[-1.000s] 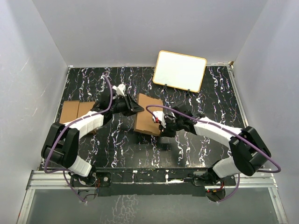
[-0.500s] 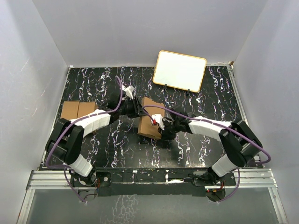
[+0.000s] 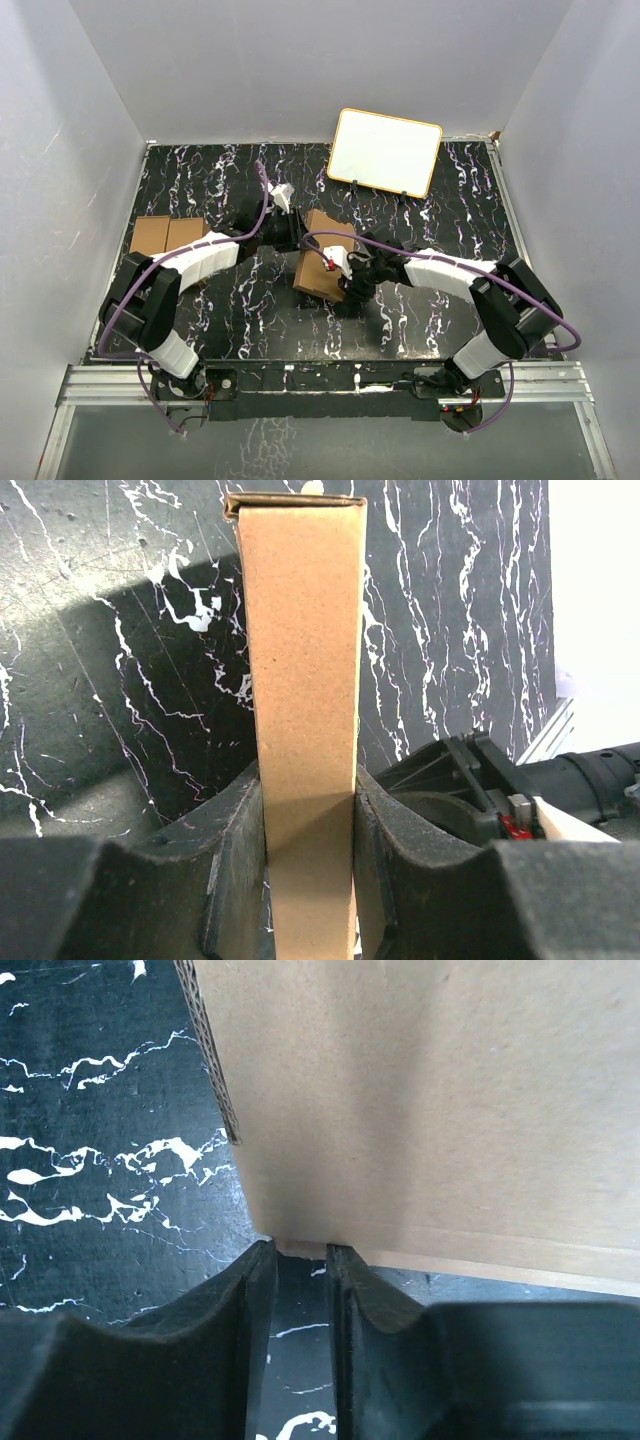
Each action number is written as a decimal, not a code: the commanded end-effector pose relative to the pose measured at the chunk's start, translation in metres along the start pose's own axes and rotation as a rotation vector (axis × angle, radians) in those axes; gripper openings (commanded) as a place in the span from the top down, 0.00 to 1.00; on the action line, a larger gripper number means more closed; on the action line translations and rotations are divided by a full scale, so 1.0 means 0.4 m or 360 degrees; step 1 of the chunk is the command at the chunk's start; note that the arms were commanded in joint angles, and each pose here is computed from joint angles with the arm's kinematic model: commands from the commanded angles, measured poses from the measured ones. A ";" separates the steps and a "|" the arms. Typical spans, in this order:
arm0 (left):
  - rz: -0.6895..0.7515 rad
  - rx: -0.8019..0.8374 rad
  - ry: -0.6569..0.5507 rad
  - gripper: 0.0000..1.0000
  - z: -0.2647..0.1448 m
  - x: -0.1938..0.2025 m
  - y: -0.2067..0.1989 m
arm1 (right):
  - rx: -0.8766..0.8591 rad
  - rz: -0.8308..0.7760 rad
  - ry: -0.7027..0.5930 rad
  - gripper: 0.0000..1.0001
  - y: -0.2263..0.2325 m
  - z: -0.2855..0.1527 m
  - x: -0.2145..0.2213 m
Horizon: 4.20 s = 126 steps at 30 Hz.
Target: Fold the paper box
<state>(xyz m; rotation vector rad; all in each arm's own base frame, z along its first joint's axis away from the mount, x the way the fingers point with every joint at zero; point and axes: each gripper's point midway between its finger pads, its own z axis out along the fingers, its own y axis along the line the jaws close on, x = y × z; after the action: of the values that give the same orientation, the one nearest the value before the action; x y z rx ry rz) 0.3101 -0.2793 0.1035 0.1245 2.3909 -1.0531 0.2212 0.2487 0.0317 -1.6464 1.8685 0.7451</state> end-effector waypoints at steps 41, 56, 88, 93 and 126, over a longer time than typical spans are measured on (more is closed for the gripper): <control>0.0603 -0.0564 0.0334 1.00 0.033 0.098 -0.021 | 0.0471 0.0682 -0.0728 0.50 -0.297 -0.343 -0.016; 0.0556 -0.0188 0.0230 1.00 0.026 0.086 -0.080 | 0.0383 0.0621 -0.0786 0.49 -0.274 -0.352 -0.025; 0.0521 0.0619 0.0133 1.00 -0.050 0.076 -0.091 | 0.0148 0.1410 -0.0964 0.47 -0.307 -0.248 0.022; 0.0508 0.0620 0.0135 1.00 -0.048 0.073 -0.091 | 0.0143 0.1408 -0.0923 0.53 -0.307 -0.235 0.028; 0.0355 0.0587 -0.0055 1.00 -0.078 0.044 -0.074 | 0.0142 0.1096 -0.0841 0.90 -0.264 -0.214 -0.026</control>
<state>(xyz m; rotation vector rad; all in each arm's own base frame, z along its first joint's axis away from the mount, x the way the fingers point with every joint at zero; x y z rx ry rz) 0.2683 -0.2817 0.1090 0.4953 2.1784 -1.3601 0.3149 0.1810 0.0692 -0.5014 2.1294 1.2709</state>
